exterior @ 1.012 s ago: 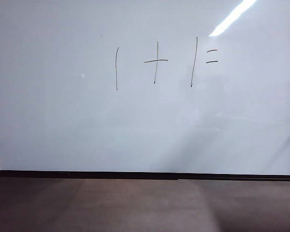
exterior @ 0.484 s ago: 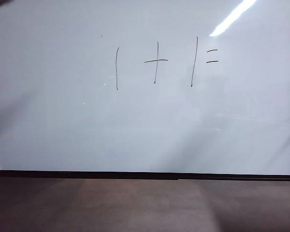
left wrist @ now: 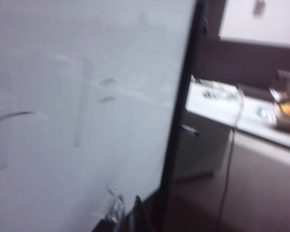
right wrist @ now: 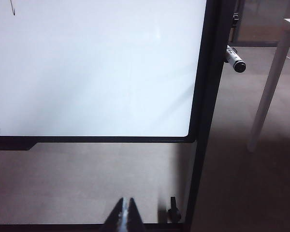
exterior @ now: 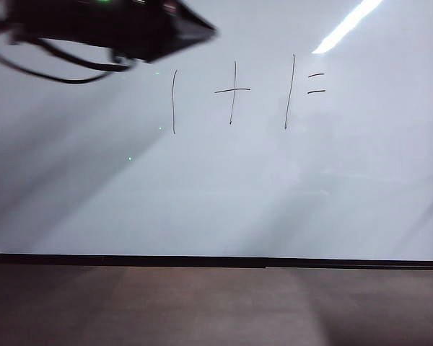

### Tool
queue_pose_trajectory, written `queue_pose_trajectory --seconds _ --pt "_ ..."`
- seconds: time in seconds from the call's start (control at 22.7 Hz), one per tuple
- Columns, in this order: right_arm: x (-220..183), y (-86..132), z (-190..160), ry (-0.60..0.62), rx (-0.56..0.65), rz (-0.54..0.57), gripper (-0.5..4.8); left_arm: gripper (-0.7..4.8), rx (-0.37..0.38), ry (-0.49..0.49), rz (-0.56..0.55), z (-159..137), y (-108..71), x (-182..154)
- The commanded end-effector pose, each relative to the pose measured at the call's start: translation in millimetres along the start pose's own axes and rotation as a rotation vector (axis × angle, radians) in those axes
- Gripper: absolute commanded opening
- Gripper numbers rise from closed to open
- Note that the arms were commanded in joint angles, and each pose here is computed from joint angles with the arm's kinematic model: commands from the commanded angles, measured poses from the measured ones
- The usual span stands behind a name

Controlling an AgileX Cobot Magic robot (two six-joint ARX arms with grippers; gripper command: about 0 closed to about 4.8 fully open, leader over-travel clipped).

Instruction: Reach to the right to find the marker pen, pick it up, and write the answer to the math problem on the whiteboard.

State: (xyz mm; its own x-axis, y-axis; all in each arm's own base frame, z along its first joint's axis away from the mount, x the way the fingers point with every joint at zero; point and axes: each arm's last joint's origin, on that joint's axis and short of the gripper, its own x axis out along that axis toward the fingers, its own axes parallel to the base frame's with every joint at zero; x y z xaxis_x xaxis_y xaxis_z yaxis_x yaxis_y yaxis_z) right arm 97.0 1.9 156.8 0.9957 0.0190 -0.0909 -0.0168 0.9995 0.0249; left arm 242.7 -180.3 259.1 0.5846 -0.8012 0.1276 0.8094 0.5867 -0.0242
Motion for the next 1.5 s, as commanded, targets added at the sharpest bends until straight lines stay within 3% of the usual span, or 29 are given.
queue_pose_trajectory --seconds 0.04,0.4,0.62,1.5 --pt "0 0 -1 -0.007 0.000 -0.001 -0.05 0.27 0.049 0.086 -0.074 -5 -10.9 40" --pt "0 0 -1 -0.007 0.000 0.000 -0.05 0.27 0.073 0.157 -0.231 -48 -54.4 104" --pt "0 0 -1 -0.007 0.000 0.000 -0.05 0.27 0.075 0.172 -0.276 -60 -72.5 116" --pt "0 0 -1 -0.007 0.000 0.000 -0.05 0.27 0.074 0.173 -0.275 -60 -71.9 116"
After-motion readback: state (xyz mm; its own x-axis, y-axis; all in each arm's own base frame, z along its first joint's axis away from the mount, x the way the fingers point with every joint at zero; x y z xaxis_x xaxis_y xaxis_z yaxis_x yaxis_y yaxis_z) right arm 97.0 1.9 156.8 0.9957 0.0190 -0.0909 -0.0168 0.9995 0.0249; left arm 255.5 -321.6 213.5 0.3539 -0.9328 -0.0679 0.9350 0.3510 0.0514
